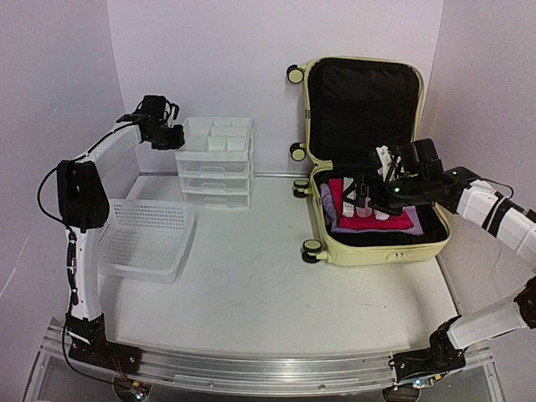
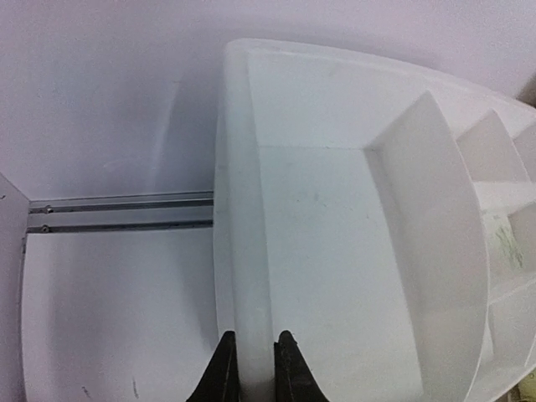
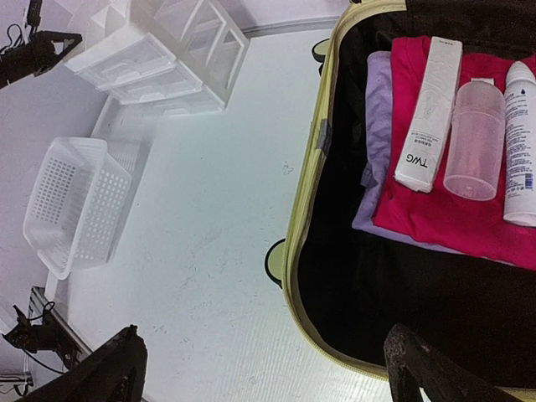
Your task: Open, take out, and arrange the luggage
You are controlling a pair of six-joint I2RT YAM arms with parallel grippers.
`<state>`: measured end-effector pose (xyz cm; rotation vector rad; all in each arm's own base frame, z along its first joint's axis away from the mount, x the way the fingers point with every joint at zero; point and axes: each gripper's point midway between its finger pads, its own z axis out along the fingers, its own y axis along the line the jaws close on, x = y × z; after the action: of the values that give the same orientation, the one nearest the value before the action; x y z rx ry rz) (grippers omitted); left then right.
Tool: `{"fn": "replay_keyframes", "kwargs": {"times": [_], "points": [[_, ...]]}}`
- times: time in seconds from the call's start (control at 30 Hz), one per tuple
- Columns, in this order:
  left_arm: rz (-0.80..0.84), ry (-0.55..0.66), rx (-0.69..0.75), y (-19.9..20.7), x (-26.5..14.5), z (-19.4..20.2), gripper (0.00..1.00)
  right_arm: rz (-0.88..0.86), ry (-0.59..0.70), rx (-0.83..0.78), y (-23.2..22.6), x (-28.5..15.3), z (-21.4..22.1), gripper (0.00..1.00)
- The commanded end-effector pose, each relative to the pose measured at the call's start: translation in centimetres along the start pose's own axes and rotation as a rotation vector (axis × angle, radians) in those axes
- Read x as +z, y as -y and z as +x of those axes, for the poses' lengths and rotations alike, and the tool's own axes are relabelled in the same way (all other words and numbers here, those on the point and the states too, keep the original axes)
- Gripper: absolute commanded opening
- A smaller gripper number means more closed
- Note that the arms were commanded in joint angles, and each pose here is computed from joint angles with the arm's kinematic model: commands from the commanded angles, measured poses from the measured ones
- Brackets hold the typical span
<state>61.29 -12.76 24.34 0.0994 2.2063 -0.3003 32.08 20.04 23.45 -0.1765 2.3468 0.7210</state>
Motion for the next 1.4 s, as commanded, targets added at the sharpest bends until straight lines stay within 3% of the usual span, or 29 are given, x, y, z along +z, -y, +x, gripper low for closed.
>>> {"fn": "replay_keyframes", "kwargs": {"times": [0.0,0.3,0.53,0.67,0.77,0.93,1.03,1.17,1.23,1.37], "points": [[0.211,0.031,0.017,6.3,-4.2,-1.4,0.09,-0.021,0.027,-0.018,-0.6,-0.2,-1.1,0.98],[0.533,-0.054,0.137,12.2,-8.7,2.6,0.02,-0.030,-0.016,-0.001,-0.4,0.9,-0.2,0.98],[0.800,-0.036,0.331,15.7,-12.6,5.3,0.00,-0.069,-0.053,0.103,-1.1,3.0,-1.5,0.98],[0.922,0.008,0.414,18.1,-14.7,5.7,0.00,-0.175,-0.093,0.222,-2.0,4.8,-3.2,0.98],[0.987,0.011,0.425,19.4,-15.5,6.0,0.00,-0.290,-0.135,0.274,-3.8,6.4,-4.3,0.87],[1.053,0.022,0.470,20.9,-16.7,7.0,0.00,-0.397,-0.180,0.340,-5.0,9.2,-5.5,0.60],[1.073,0.043,0.497,21.3,-17.2,7.4,0.00,-0.475,-0.256,0.396,-5.4,11.2,-5.4,0.29],[1.100,0.091,0.525,21.6,-18.2,7.2,0.00,-0.567,-0.314,0.455,-6.0,13.1,-4.6,0.06],[1.108,0.111,0.532,21.7,-18.4,7.1,0.00,-0.617,-0.351,0.456,-7.0,13.5,-4.0,0.00],[1.127,0.120,0.525,21.8,-18.6,7.1,0.00,-0.680,-0.399,0.450,-8.6,14.3,-2.6,0.00]]}}
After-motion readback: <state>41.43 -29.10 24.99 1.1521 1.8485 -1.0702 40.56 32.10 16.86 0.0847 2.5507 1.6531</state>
